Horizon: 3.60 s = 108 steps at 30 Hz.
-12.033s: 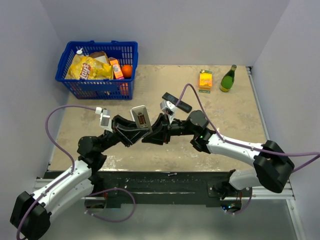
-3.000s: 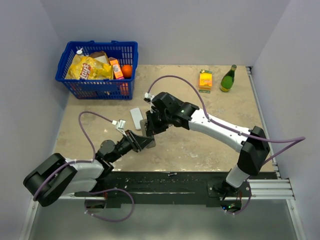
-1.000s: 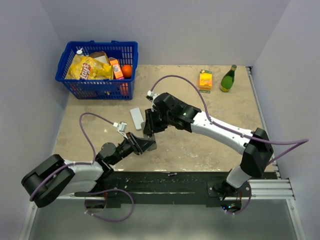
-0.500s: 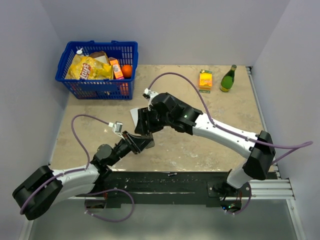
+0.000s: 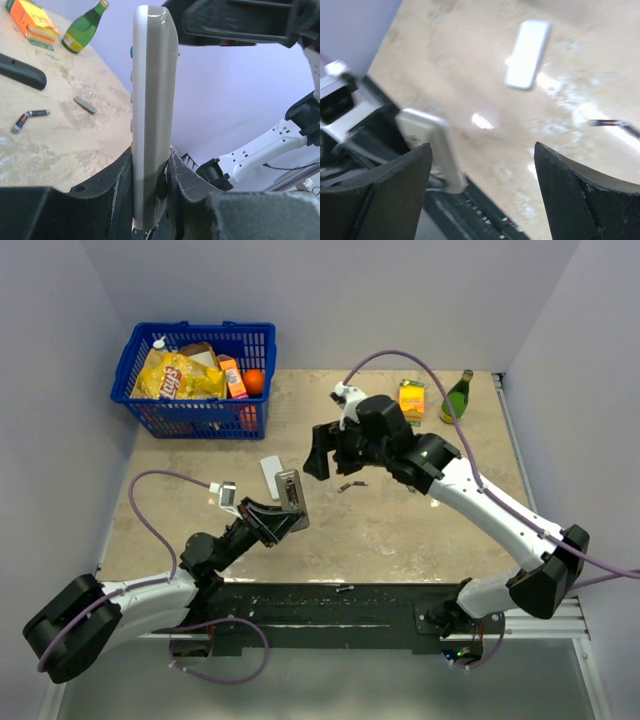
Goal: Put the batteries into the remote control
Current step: Pick up the battery from the center of the board.
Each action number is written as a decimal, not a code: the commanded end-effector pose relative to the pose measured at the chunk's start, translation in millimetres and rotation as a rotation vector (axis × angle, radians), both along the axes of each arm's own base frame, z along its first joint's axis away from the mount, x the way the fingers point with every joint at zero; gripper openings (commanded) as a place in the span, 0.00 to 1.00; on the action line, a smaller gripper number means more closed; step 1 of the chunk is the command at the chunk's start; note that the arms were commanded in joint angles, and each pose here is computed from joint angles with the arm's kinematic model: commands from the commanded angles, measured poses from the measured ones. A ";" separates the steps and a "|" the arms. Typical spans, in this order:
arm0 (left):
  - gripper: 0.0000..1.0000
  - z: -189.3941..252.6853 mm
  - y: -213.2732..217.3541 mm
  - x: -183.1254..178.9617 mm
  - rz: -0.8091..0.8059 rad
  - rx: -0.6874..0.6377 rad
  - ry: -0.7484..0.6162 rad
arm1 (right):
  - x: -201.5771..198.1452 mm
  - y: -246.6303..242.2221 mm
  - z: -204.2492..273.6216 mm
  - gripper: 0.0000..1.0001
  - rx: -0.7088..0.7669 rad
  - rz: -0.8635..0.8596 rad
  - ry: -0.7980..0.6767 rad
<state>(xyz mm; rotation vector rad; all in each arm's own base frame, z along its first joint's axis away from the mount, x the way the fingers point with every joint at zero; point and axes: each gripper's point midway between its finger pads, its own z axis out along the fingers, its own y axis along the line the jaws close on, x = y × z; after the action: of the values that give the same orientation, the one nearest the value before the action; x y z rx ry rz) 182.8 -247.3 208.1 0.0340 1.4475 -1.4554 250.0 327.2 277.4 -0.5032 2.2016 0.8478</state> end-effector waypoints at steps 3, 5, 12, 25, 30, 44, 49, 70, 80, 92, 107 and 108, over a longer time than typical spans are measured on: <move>0.00 -50.7 30.4 -21.6 0.032 0.045 0.022 | 15.6 -37.6 -7.2 0.85 -0.125 0.022 -0.088; 0.00 -52.8 31.7 -20.2 0.038 0.048 0.030 | 28.9 -55.0 -20.5 0.84 -0.176 -0.020 -0.074; 0.00 -55.7 36.9 -26.0 0.005 0.064 0.001 | 69.9 -98.5 -75.4 0.77 -0.339 -0.083 -0.047; 0.00 -40.3 30.7 -24.9 -0.046 0.073 -0.059 | 124.3 -132.2 -176.4 0.72 -0.355 -0.460 0.172; 0.00 -49.0 25.5 -6.6 -0.017 0.151 0.015 | 132.0 -143.5 -206.6 0.70 -0.412 -0.557 0.202; 0.00 -5.5 39.9 31.4 0.102 0.389 -0.002 | 132.4 -121.6 -197.1 0.63 -0.546 -0.099 0.029; 0.00 15.6 52.8 37.7 0.157 0.488 -0.051 | 117.3 -111.6 -200.7 0.65 -0.713 0.243 -0.061; 0.00 58.8 124.9 50.1 0.520 0.732 -0.239 | 107.3 -85.6 -252.7 0.58 -1.050 0.783 -0.052; 0.00 57.3 124.3 49.3 0.515 0.730 -0.235 | 106.5 -68.9 -259.8 0.55 -1.000 0.829 -0.072; 0.00 54.7 125.1 50.6 0.515 0.737 -0.230 | 93.9 -55.4 -277.2 0.33 -0.920 0.931 -0.036; 0.00 52.8 122.2 50.8 0.494 0.733 -0.226 | 79.8 -49.5 -293.5 0.33 -0.849 0.986 0.047; 0.00 50.6 122.5 50.9 0.493 0.736 -0.220 | 78.5 -52.6 -295.3 0.33 -0.852 0.983 0.057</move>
<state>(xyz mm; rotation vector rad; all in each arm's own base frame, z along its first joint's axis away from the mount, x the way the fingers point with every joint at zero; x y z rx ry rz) 232.1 -124.9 254.0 0.2587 1.6162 -0.4651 350.0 275.6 16.8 -2.0113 2.1904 0.1623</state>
